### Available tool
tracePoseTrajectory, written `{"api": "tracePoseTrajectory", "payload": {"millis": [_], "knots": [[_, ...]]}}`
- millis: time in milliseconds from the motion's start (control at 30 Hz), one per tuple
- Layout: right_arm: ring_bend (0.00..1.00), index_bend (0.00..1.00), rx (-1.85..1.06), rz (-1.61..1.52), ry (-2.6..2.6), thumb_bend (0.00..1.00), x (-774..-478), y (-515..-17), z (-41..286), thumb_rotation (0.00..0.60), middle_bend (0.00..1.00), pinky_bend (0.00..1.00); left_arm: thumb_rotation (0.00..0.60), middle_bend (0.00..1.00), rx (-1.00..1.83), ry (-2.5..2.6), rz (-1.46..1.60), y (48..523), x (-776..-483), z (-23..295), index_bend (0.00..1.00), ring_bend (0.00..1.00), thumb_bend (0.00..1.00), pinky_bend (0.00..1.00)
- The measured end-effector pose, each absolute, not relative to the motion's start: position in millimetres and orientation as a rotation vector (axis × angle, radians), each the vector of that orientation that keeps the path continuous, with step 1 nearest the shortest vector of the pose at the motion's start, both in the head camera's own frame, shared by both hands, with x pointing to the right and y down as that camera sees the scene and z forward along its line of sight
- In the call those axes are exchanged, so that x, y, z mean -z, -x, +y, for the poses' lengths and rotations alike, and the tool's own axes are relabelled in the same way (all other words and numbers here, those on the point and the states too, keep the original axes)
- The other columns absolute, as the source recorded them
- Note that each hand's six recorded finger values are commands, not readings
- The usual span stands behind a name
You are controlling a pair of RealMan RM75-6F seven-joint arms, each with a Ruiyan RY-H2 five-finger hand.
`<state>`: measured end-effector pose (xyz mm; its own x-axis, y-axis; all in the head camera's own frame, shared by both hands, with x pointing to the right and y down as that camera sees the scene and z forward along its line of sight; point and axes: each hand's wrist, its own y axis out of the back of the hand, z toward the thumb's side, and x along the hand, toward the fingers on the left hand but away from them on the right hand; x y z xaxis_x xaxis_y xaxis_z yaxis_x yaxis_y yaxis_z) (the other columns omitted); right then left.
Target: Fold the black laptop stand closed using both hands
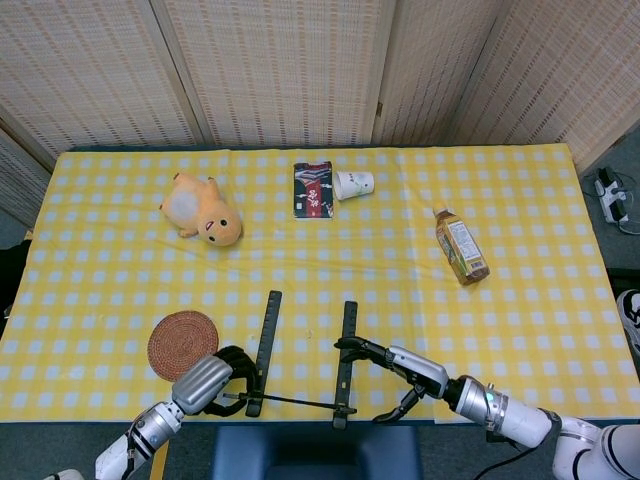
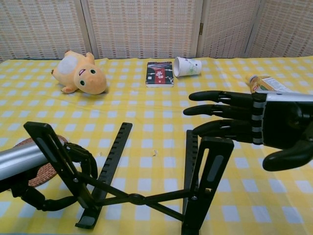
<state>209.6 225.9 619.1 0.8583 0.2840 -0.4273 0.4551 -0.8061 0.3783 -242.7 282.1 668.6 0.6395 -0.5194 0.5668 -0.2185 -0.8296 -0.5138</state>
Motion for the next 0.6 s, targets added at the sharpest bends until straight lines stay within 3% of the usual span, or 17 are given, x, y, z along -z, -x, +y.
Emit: {"api": "tracePoseTrajectory", "payload": {"millis": [267, 600], "knots": [[0.12, 0.0, 0.496, 0.54, -2.559, 0.15, -620.8, -210.2, 226.8, 0.6, 0.07, 0.0, 0.6, 0.41, 1.033, 2.463, 0.587, 242.0, -668.9, 281.8, 0.58, 0.28, 0.41, 0.2], [0.08, 0.0, 0.636, 0.529, -2.767, 0.15, -625.4, -214.5, 226.1, 0.6, 0.04, 0.0, 0.6, 0.39, 1.017, 2.488, 0.606, 240.3, -664.5, 282.1, 0.37, 0.22, 0.39, 0.19]]}}
